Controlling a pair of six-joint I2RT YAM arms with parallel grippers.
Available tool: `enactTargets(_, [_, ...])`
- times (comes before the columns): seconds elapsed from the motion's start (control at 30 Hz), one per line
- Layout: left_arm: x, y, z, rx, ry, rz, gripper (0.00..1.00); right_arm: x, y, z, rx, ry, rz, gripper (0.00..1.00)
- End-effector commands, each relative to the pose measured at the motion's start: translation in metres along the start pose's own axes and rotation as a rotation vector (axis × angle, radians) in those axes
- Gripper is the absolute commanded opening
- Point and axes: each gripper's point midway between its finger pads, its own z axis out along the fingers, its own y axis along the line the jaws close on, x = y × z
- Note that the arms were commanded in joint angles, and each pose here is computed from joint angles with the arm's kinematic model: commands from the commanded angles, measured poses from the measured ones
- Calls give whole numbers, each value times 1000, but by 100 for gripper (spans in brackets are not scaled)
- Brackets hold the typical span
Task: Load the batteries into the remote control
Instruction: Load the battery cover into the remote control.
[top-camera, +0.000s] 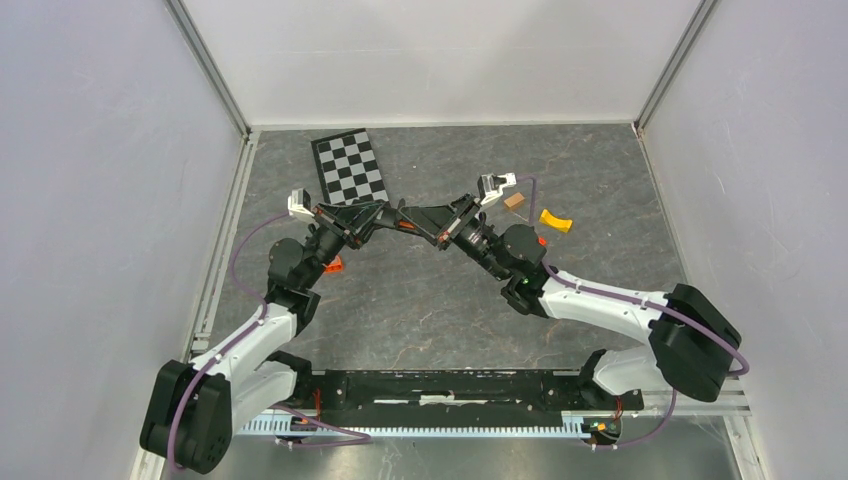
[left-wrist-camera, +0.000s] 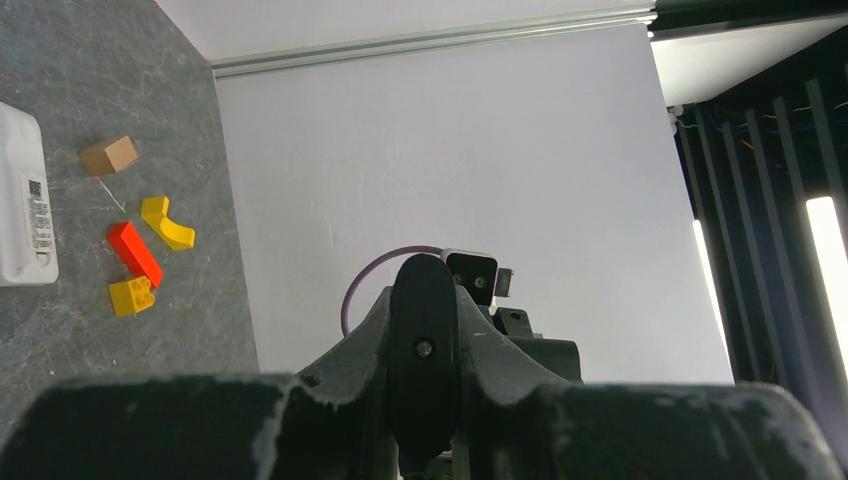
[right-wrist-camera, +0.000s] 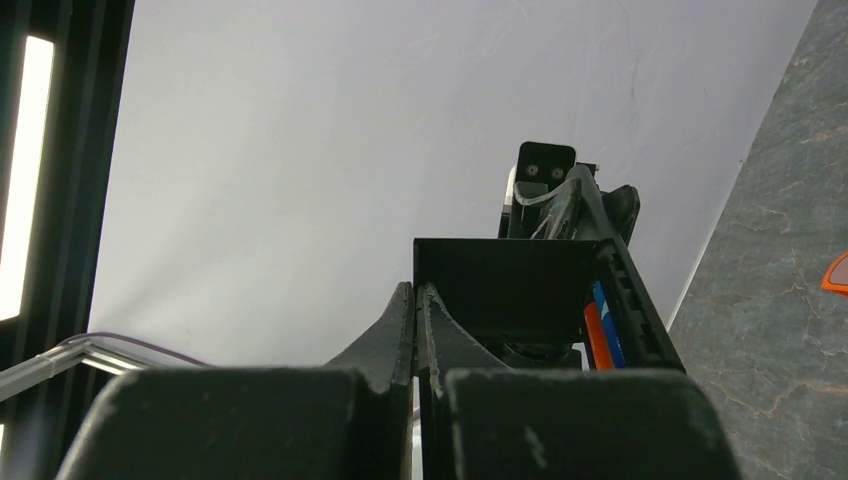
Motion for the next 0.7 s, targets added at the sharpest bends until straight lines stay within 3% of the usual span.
enactTargets(0.0, [6,-40,1,122,34,-8,2,-1,4,2,-22,-4,10,0])
enactTargets(0.3, [5,-44,2,131,30,-15,2,-2,-11,-9,30,-7,22,1])
enactTargets(0.67, [5,-40,2,117,31,-19,2,-9,-27,-23,96,-18,15,18])
